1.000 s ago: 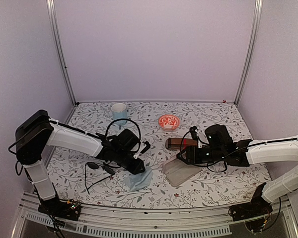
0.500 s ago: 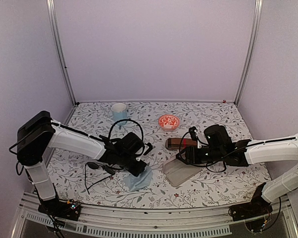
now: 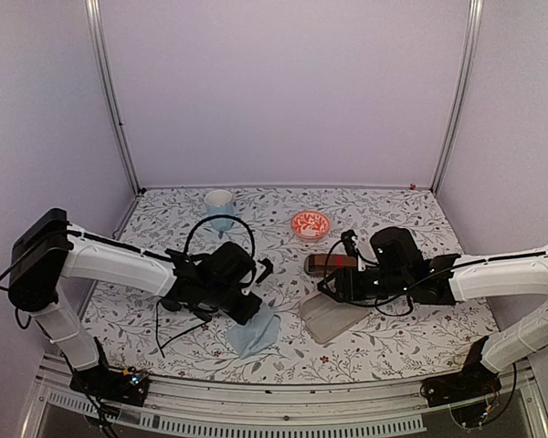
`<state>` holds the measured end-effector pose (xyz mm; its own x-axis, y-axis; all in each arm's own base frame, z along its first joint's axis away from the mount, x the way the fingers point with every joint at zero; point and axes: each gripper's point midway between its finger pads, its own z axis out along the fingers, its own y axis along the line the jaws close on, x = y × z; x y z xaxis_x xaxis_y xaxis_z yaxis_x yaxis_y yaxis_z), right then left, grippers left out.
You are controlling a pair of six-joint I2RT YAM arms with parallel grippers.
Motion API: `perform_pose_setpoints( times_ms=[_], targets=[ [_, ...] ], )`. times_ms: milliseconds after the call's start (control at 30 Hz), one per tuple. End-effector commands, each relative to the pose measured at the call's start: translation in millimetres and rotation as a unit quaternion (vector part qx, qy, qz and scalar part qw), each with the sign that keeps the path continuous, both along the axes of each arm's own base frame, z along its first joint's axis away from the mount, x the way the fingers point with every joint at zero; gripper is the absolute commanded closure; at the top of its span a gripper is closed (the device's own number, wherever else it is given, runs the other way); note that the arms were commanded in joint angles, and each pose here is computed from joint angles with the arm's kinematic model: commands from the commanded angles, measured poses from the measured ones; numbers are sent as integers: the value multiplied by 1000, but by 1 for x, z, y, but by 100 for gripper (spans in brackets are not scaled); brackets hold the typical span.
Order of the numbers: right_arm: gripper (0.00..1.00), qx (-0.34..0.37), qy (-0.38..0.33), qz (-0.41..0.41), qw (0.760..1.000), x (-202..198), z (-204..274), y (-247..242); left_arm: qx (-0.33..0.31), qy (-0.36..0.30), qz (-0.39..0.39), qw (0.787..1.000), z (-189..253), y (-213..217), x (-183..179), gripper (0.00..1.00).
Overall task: Organize the sunglasses
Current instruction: Pick up the glasses cleaning cloth from the center of the board.
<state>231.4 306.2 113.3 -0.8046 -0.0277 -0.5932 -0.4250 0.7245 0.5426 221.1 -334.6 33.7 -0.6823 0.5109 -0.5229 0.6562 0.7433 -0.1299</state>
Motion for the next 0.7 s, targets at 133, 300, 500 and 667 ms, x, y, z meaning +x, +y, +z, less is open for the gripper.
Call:
perform_pose_setpoints(
  times_ms=[133,300,500,667],
  targets=[
    [38,-7,-62,45,997,-4,34,47,14,-28,50,998,7,36,20,100],
    [39,-22,-78,87,993,-5,40,84,20,-25,71,997,0,53,29,100],
    [39,-31,-73,136,988,-10,31,130,15,-22,91,996,-4,69,36,100],
    [43,-57,-40,147,987,-10,1,148,14,-12,104,994,-12,81,40,100]
  ],
)
